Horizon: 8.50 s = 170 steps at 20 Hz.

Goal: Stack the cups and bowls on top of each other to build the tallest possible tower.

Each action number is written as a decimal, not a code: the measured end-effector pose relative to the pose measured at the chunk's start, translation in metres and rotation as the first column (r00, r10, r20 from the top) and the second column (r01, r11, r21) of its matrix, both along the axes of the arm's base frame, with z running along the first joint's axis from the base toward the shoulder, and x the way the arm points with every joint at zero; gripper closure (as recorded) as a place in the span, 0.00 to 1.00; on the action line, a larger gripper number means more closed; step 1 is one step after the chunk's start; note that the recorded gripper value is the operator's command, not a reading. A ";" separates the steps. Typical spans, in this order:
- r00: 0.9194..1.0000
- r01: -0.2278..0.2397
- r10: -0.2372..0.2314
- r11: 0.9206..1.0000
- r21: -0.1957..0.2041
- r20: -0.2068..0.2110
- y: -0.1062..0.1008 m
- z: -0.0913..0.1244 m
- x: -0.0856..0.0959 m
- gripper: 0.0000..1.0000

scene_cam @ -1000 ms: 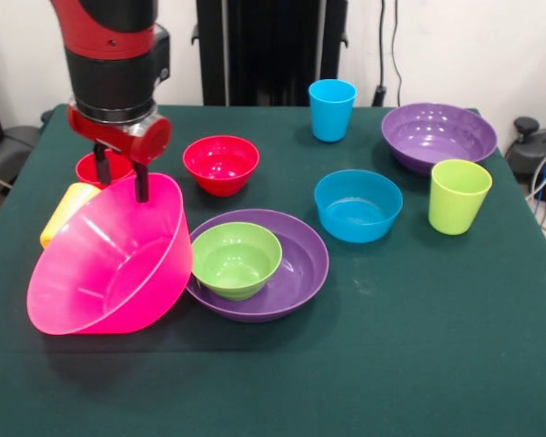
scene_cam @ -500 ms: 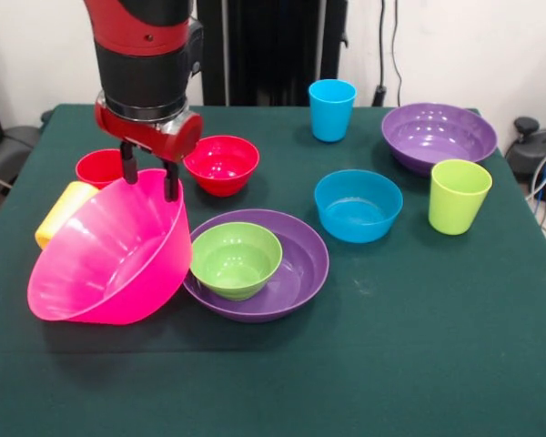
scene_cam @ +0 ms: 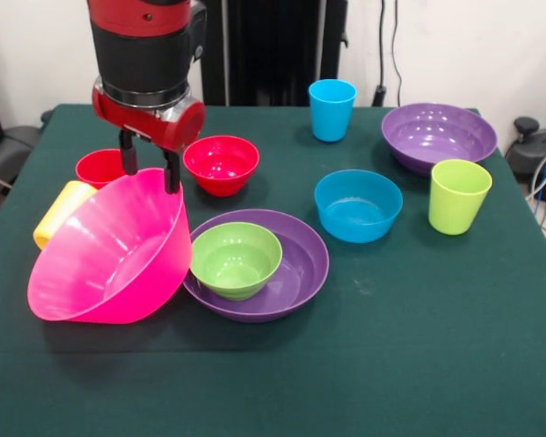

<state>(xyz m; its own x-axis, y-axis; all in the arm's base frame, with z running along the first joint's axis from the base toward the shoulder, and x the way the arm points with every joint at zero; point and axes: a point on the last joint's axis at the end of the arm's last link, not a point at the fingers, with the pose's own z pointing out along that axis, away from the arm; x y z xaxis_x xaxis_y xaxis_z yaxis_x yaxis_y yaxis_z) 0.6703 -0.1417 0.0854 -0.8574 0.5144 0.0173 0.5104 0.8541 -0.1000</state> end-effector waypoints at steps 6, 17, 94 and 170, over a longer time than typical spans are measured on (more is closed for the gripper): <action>1.000 0.005 -0.005 1.000 -0.007 0.011 0.004 0.014 0.010 0.00; 1.000 0.014 -0.014 1.000 0.010 0.022 0.021 0.043 0.034 0.00; 0.990 0.072 -0.073 0.997 0.009 0.122 0.027 0.023 0.052 0.00; 0.989 0.129 -0.128 0.992 -0.013 0.075 0.016 -0.068 0.034 0.00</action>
<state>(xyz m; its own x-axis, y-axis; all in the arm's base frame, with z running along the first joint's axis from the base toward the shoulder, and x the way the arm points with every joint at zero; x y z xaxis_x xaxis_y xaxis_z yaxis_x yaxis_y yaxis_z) 0.7041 -0.1254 0.0179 -0.7826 0.6202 -0.0534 0.6225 0.7793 -0.0724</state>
